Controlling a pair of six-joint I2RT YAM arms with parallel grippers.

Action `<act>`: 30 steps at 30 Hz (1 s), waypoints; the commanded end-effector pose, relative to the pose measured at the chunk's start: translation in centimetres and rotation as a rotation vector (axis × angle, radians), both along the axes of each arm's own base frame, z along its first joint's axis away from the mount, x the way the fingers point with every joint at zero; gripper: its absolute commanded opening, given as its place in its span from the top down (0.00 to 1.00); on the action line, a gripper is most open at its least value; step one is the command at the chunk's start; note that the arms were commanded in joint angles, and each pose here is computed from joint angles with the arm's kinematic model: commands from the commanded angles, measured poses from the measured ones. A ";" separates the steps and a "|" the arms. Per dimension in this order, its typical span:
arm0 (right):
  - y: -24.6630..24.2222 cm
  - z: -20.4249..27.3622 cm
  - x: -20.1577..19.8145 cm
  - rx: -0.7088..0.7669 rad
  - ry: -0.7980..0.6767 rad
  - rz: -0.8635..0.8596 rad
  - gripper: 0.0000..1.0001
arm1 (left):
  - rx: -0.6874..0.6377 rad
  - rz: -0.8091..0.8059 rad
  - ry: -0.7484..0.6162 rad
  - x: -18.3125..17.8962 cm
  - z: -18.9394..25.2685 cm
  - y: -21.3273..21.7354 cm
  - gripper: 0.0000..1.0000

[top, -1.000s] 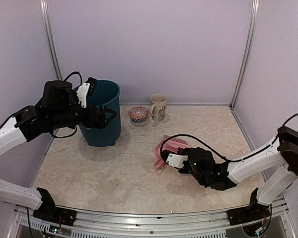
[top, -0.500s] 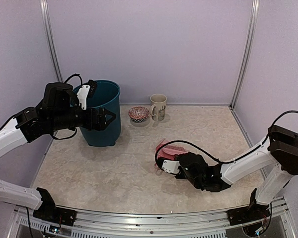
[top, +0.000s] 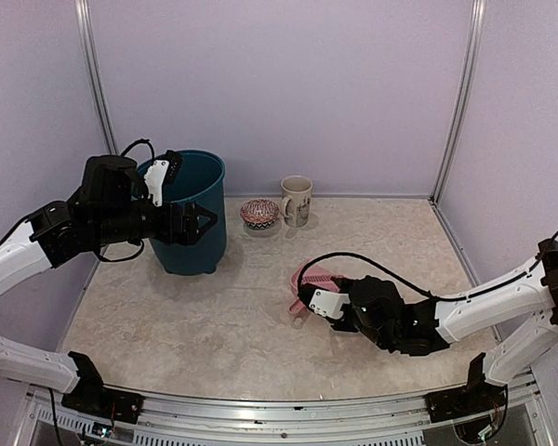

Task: Sweep away the paper scraps from the table
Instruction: Put down the broom in the dustpan, then reset both arms

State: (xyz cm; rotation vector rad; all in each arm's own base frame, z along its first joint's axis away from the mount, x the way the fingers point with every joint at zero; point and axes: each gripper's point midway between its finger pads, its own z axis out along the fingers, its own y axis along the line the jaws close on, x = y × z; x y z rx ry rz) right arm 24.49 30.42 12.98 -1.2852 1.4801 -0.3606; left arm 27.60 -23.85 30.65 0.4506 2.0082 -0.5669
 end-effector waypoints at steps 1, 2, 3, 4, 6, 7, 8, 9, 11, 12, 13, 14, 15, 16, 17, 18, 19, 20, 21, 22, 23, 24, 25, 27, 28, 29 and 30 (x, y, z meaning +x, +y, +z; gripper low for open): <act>1.2 2.0 -2.4 0.126 0.124 0.105 0.41 | -0.028 -0.006 -0.031 0.0 0.9 0.1 0.01; 1.3 2.5 -3.0 0.158 0.147 0.128 0.37 | -0.030 -0.008 -0.032 -0.1 0.9 0.1 0.01; 1.2 3.1 -3.4 0.184 0.161 0.146 0.34 | -0.033 -0.009 -0.033 -0.1 1.0 0.1 0.01; 1.1 3.6 -3.7 0.206 0.169 0.154 0.32 | -0.036 -0.009 -0.035 -0.1 1.1 0.1 0.01; 0.9 4.7 -4.0 0.252 0.175 0.160 0.30 | -0.041 -0.010 -0.041 -0.2 1.4 0.2 0.01; 0.7 5.3 -4.2 0.275 0.174 0.164 0.29 | -0.046 -0.010 -0.042 -0.2 1.5 0.2 0.01; 0.5 6.0 -4.2 0.298 0.168 0.162 0.28 | -0.047 -0.010 -0.044 -0.3 1.6 0.2 0.01; 0.4 6.6 -4.2 0.321 0.160 0.160 0.27 | -0.050 -0.010 -0.047 -0.3 1.7 0.3 0.01; -0.2 7.6 -3.9 0.364 0.150 0.143 0.24 | -0.053 -0.006 -0.052 -0.4 1.9 0.4 0.01; -0.4 8.0 -3.7 0.391 0.152 0.131 0.22 | -0.058 -0.004 -0.058 -0.4 2.3 0.5 0.01; -0.8 8.3 -3.4 0.416 0.155 0.113 0.21 | -0.065 -0.005 -0.066 -0.5 2.7 0.5 0.01; -1.2 8.5 -2.9 0.437 0.161 0.093 0.20 | -0.070 -0.006 -0.076 -0.7 3.1 0.7 0.01; -1.7 8.6 -2.5 0.455 0.170 0.072 0.19 | -0.077 -0.004 -0.086 -0.8 3.6 0.8 0.01; -2.1 8.5 -2.1 0.471 0.187 0.057 0.19 | -0.084 0.007 -0.103 -0.8 4.2 1.1 0.01; -2.5 8.5 -1.7 0.485 0.203 0.038 0.19 | -0.092 0.020 -0.119 -0.9 4.9 1.5 0.01; -2.9 8.3 -1.2 0.493 0.220 0.017 0.18 | -0.099 0.034 -0.134 -0.9 5.5 1.9 0.01; -3.4 8.2 -0.8 0.505 0.234 -0.004 0.18 | -0.110 0.046 -0.153 -1.1 6.3 2.4 0.01; -3.7 8.1 -0.3 0.517 0.249 -0.025 0.18 | -0.113 0.060 -0.170 -1.1 7.0 2.8 0.01; -4.1 8.0 0.1 0.529 0.261 -0.044 0.18 | -0.116 0.078 -0.185 -1.1 7.6 3.2 0.01; -4.5 8.1 0.5 0.543 0.272 -0.062 0.18 | -0.116 0.104 -0.200 -1.1 8.1 3.8 0.01; -5.0 8.1 1.1 0.557 0.279 -0.084 0.18 | -0.111 0.135 -0.219 -1.0 8.6 4.5 0.01; -5.4 8.2 1.5 0.570 0.285 -0.099 0.17 | -0.107 0.168 -0.234 -0.9 9.1 5.2 0.01; -5.7 8.2 1.7 0.584 0.292 -0.109 0.17 | -0.101 0.208 -0.252 -0.7 9.5 6.1 0.01; -6.8 8.4 2.6 0.619 0.299 -0.144 0.16 | -0.096 0.289 -0.283 -0.5 10.3 7.8 0.01; -7.2 8.6 2.9 0.636 0.301 -0.158 0.15 | -0.094 0.327 -0.297 -0.3 10.6 8.6 0.01; -7.7 8.7 3.3 0.653 0.302 -0.175 0.15 | -0.097 0.356 -0.309 -0.3 10.9 9.4 0.01; -8.3 8.8 3.7 0.675 0.304 -0.193 0.14 | -0.101 0.381 -0.320 -0.2 11.2 10.1 0.01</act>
